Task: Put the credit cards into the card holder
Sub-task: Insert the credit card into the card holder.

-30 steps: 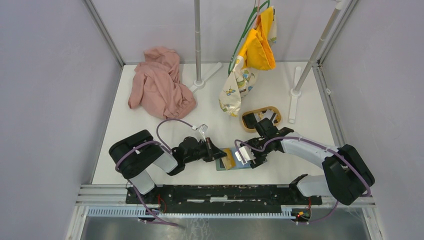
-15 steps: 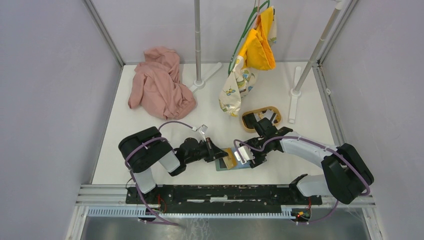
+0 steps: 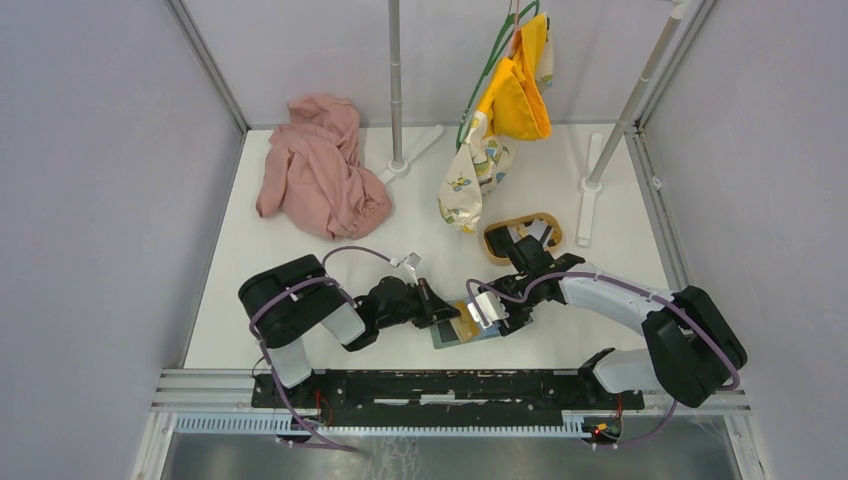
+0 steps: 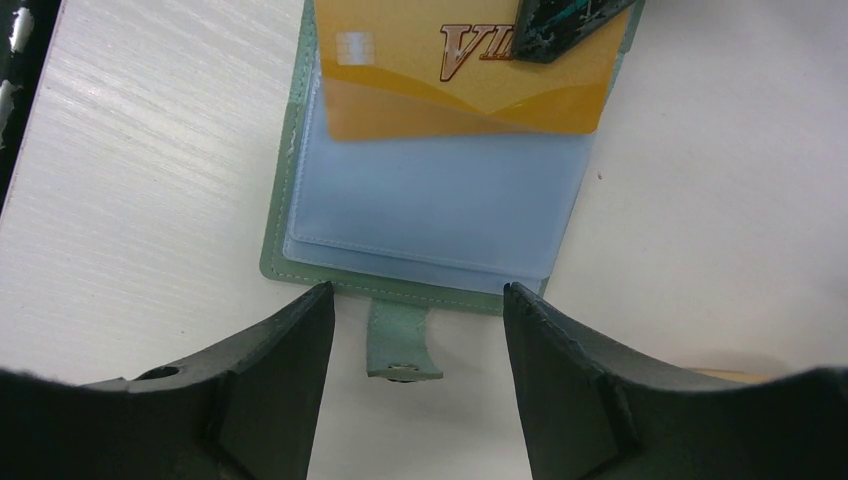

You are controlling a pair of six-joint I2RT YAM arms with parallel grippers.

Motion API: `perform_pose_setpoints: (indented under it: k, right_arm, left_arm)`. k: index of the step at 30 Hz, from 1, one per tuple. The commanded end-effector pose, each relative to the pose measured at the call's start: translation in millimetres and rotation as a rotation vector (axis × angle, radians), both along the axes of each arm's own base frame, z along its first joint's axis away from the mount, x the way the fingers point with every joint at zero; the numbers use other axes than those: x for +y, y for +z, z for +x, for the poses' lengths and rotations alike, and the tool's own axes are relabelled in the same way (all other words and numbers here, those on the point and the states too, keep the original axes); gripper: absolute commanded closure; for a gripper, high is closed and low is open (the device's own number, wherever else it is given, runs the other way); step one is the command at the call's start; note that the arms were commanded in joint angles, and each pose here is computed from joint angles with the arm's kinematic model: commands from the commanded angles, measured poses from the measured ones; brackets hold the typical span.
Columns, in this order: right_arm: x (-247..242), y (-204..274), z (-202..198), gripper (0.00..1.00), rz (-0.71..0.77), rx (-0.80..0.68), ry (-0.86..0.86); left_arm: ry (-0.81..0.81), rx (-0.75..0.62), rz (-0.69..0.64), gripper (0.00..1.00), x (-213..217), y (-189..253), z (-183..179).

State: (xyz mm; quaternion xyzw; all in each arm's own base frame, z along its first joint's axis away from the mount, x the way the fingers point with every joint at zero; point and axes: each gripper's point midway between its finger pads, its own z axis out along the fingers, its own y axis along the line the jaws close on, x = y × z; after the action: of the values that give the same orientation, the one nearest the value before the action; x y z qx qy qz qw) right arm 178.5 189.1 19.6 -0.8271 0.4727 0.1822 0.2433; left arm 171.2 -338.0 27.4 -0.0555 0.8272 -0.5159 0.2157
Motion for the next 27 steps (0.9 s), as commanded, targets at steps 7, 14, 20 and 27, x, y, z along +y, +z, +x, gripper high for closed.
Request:
perform_pose_setpoints:
  k: [7,14,20,27]
  right_arm:
    - [-4.2,-5.7,0.3,0.31,-0.042,0.004,-0.004]
    - [-3.7,-6.3,-0.2,0.31,-0.045,0.005,-0.004]
    - [-3.1,-6.3,-0.3,0.31,-0.044,0.004,-0.003]
    - [-2.6,-6.8,-1.3,0.32,-0.047,0.003,0.003]
  left_arm:
    - [0.083,0.114,0.078,0.98,7.5,-9.4,1.8]
    - [0.059,0.119,0.081,0.98,1.4,-7.9,1.6]
    - [0.032,0.126,0.056,0.98,-7.6,-7.7,1.1]
    - [0.004,0.13,0.041,0.98,-14.9,-6.5,0.6]
